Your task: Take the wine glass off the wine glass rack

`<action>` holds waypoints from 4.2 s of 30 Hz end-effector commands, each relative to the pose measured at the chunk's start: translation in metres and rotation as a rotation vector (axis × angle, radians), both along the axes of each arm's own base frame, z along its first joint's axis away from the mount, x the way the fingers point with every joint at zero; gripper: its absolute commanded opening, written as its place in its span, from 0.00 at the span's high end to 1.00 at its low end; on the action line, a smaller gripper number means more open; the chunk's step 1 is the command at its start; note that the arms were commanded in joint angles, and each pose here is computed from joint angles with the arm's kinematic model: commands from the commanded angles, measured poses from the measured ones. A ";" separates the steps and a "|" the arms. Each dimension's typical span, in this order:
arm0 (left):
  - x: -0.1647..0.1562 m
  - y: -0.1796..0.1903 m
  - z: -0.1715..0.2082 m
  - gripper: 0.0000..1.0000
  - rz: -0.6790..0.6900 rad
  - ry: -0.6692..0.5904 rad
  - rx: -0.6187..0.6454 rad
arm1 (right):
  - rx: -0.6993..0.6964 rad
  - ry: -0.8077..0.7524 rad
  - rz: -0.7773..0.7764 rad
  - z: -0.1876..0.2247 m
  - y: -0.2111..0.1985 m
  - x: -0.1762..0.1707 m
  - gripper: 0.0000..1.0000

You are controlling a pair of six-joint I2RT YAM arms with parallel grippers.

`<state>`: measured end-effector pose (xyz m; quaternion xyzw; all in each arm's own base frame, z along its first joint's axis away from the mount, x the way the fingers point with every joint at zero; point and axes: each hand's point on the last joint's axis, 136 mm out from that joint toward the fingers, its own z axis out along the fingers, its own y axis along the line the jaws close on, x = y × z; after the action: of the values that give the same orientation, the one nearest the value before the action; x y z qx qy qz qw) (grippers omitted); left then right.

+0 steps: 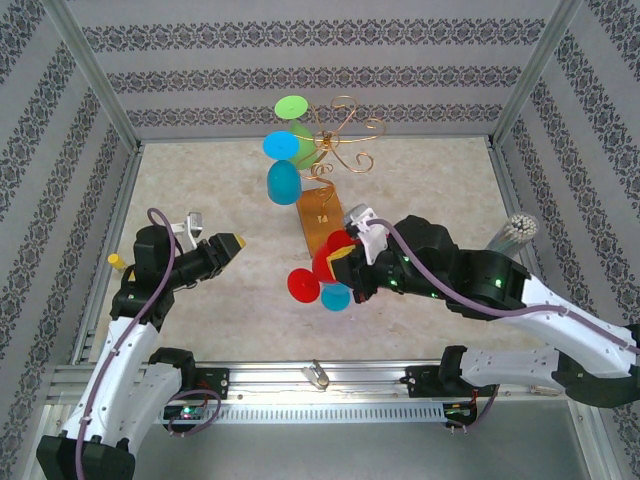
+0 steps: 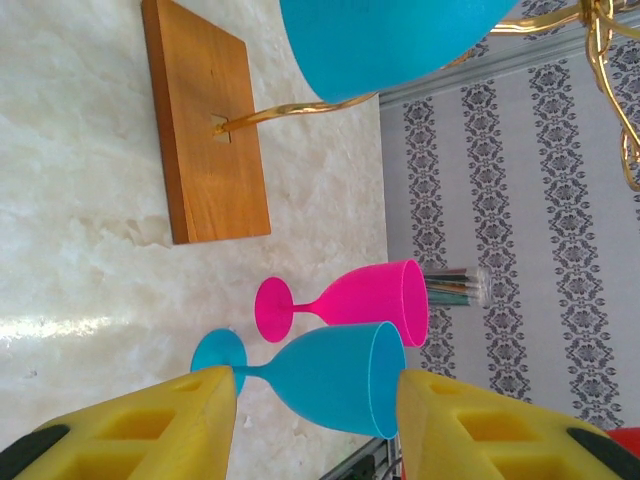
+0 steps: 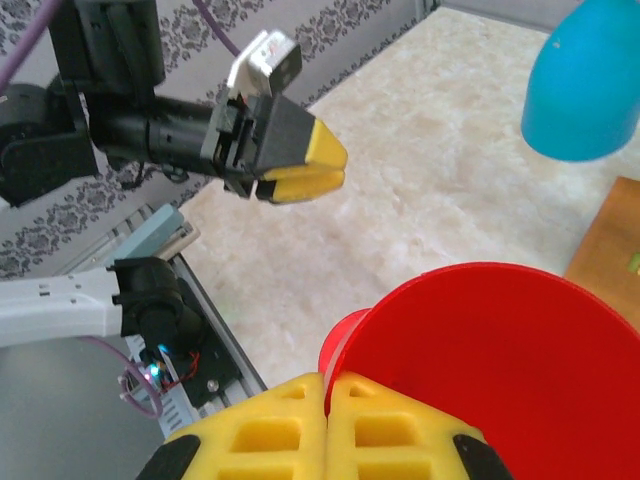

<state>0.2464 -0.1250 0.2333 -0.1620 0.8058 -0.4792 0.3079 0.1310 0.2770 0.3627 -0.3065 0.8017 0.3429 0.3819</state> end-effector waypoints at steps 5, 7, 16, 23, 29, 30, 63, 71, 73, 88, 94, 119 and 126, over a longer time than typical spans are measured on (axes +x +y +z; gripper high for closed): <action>0.005 0.005 0.008 0.53 0.014 -0.039 0.040 | -0.082 0.040 -0.050 -0.016 -0.027 -0.013 1.00; 0.005 0.005 0.008 0.53 0.016 -0.042 0.036 | -0.101 0.052 -0.047 -0.022 -0.032 -0.017 1.00; 0.006 0.007 0.008 0.53 0.027 -0.043 0.044 | -0.180 0.117 -0.098 -0.051 -0.058 -0.024 1.00; 0.008 0.007 0.003 0.53 0.029 -0.020 0.048 | -0.229 0.138 -0.126 -0.069 -0.068 -0.025 1.00; 0.011 0.007 0.001 0.53 0.031 -0.012 0.058 | -0.295 0.136 -0.189 -0.086 -0.080 -0.018 1.00; 0.012 0.008 0.001 0.53 0.032 -0.012 0.059 | -0.307 0.137 -0.201 -0.089 -0.081 -0.017 1.00; 0.024 0.009 -0.015 0.53 0.038 0.030 0.081 | -0.385 0.151 -0.401 -0.178 -0.083 0.022 1.00; 0.026 0.009 -0.017 0.53 0.037 0.035 0.080 | -0.422 0.163 -0.401 -0.189 -0.082 0.023 1.00; 0.026 0.009 -0.017 0.53 0.038 0.035 0.081 | -0.425 0.164 -0.405 -0.190 -0.082 0.024 1.00; 0.025 0.009 -0.018 0.53 0.036 0.037 0.080 | -0.425 0.171 -0.415 -0.194 -0.083 0.025 0.82; 0.024 0.009 -0.017 0.53 0.036 0.035 0.079 | -0.428 0.167 -0.419 -0.190 -0.085 0.025 0.73; 0.035 0.012 0.054 0.53 0.048 -0.066 0.114 | -0.159 0.012 -0.370 -0.034 -0.080 0.046 0.68; 0.054 0.012 0.095 0.52 0.050 -0.117 0.122 | -0.025 -0.084 -0.285 0.047 -0.051 0.068 0.68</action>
<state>0.2962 -0.1167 0.3196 -0.1403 0.8066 -0.4409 0.3678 0.1947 0.2111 0.3818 -0.1757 0.8487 0.2345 0.4403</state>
